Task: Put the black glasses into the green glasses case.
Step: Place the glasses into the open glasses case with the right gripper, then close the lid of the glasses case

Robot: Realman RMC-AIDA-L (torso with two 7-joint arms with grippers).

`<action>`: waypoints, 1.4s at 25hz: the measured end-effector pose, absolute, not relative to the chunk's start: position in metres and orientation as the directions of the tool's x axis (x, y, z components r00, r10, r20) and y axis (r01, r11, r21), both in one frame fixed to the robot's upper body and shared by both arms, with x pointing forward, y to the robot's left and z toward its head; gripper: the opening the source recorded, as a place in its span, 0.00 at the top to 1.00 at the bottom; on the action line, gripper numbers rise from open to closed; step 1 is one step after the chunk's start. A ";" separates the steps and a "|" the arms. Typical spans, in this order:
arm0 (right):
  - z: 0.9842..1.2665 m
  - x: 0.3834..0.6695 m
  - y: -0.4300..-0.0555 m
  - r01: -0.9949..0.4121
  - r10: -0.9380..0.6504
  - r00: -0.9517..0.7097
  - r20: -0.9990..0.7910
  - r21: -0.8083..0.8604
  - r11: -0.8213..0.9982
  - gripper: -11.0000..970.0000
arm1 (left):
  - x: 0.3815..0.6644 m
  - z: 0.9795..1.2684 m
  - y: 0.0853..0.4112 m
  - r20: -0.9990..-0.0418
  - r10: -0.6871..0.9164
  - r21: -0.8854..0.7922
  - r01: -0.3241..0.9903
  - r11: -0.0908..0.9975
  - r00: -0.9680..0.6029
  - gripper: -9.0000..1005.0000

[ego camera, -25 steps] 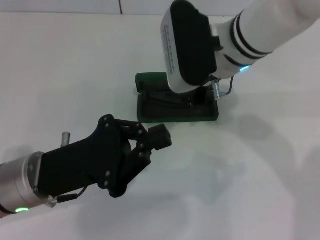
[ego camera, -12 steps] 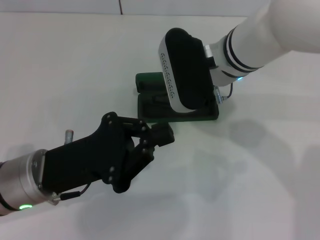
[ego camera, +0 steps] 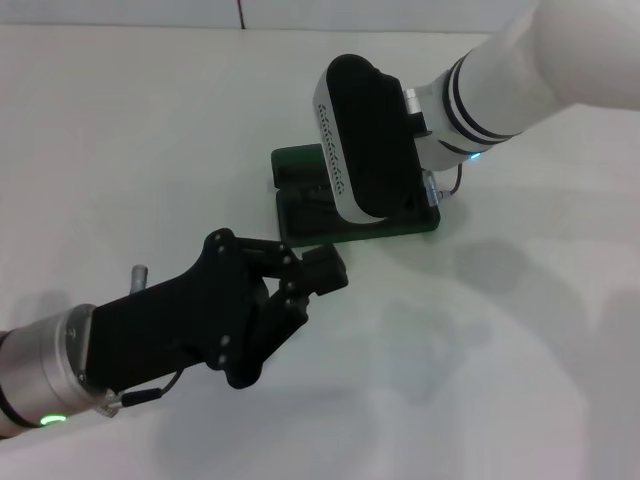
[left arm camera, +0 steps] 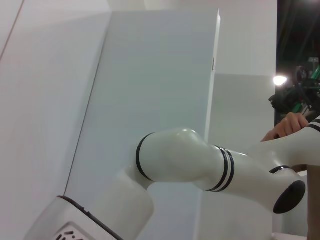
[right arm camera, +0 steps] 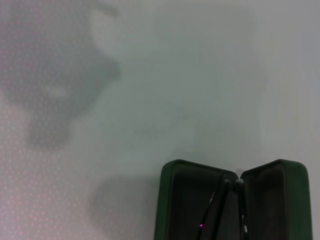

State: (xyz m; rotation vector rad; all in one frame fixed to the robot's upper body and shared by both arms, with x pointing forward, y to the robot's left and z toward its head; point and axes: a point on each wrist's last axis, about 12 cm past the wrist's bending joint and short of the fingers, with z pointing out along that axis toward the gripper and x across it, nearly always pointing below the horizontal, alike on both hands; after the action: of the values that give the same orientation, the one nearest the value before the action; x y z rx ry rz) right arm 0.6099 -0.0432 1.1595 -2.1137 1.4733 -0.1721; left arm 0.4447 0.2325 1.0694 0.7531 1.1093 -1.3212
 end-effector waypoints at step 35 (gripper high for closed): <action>1.157 0.544 -0.136 -0.976 -0.641 0.010 -0.767 -0.148 0.162 0.80 | 0.480 1.099 0.283 -0.942 -0.333 -0.137 0.953 0.271 -0.041 0.95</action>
State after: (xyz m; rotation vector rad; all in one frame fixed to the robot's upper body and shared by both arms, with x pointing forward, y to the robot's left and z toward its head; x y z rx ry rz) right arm 0.5437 -0.1362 1.1570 -1.5565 1.7098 0.5793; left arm 0.4802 0.2834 1.0985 0.7107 1.1527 -1.1926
